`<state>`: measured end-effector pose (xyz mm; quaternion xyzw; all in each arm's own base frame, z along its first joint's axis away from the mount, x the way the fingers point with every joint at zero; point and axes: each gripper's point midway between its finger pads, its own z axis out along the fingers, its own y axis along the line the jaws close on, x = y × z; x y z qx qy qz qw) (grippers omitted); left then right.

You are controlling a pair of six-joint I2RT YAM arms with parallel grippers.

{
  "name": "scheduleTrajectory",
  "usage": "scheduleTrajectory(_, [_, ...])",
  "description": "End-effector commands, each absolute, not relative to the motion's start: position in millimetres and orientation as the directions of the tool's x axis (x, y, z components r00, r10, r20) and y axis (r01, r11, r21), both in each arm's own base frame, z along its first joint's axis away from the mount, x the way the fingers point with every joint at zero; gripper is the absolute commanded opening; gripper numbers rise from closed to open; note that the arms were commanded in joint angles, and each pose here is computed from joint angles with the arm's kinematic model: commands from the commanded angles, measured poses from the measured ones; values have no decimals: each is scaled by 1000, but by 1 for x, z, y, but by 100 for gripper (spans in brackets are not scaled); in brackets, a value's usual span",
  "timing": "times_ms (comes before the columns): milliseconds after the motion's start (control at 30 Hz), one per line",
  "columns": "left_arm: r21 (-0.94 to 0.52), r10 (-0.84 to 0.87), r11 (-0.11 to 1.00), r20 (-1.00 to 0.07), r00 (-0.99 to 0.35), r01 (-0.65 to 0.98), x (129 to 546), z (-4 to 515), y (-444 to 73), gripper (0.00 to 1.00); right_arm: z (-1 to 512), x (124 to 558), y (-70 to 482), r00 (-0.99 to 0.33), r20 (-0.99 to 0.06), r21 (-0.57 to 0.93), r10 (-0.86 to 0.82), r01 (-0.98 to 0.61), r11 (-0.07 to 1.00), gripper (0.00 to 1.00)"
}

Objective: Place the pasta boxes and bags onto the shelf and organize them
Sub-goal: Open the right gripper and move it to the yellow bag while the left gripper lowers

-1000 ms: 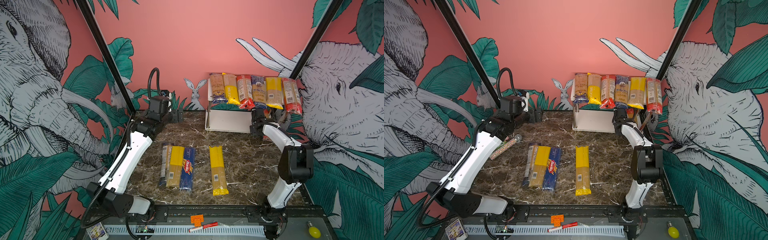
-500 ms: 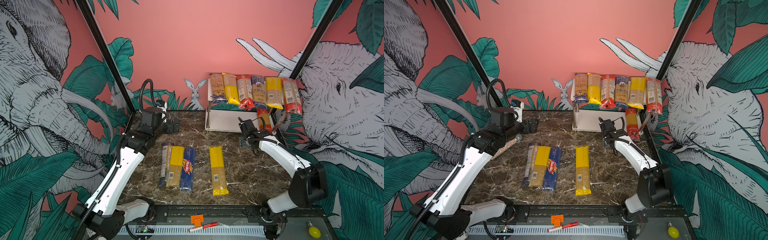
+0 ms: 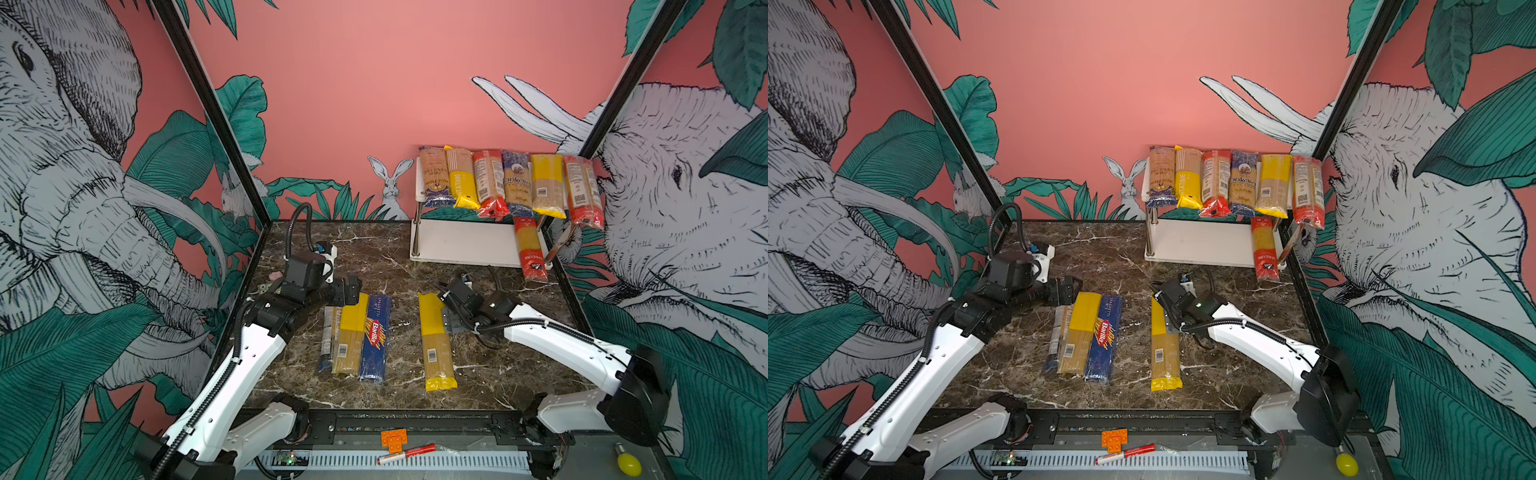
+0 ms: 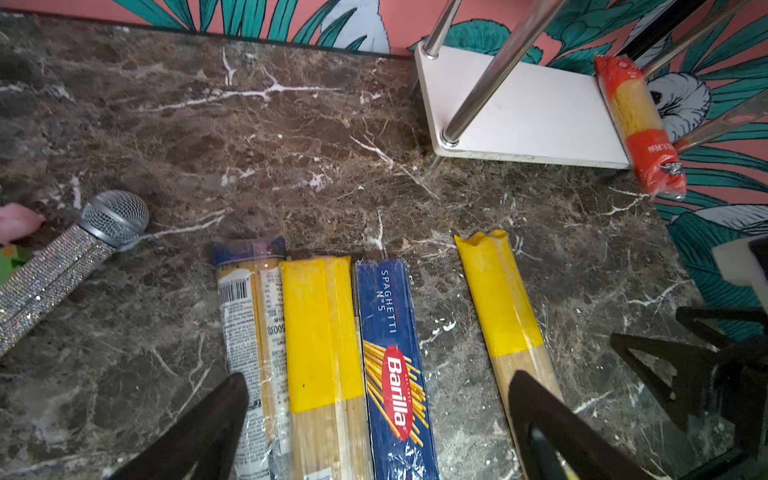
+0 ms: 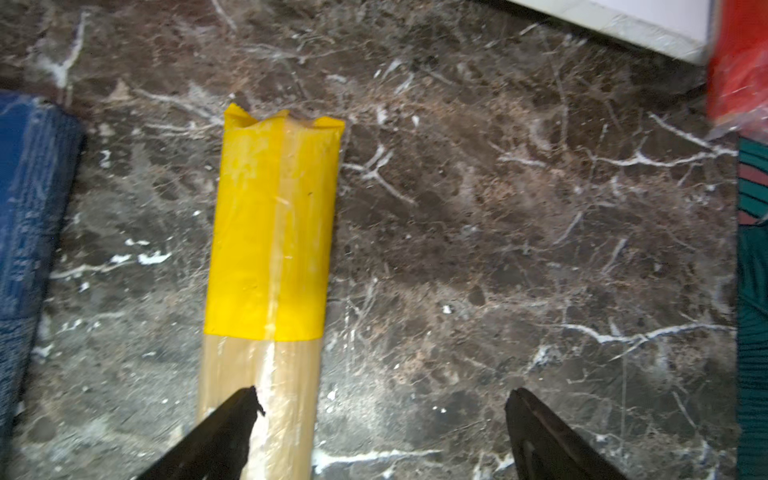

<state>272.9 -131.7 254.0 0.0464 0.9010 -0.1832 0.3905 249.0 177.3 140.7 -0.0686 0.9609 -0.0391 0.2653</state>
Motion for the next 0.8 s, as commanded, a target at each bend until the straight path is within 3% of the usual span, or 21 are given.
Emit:
scheduleTrajectory(0, [-343, -132, 919, -733, -667, 194, 261, 259, -124, 99, 138, 244, 201, -856, -504, -56, -118, -104, 993, 98])
scheduleTrajectory(300, [-421, -223, 898, -687, -691, 129, 237, 239, -119, 99, 144, 221, 257, -840, -481, -62, -249, -251, 966, 99])
scheduleTrajectory(767, [-388, -105, 898, -649, -754, 209, 196, 208, -158, 99, 131, 153, 241, -849, -492, 28, -194, -238, 971, 99])
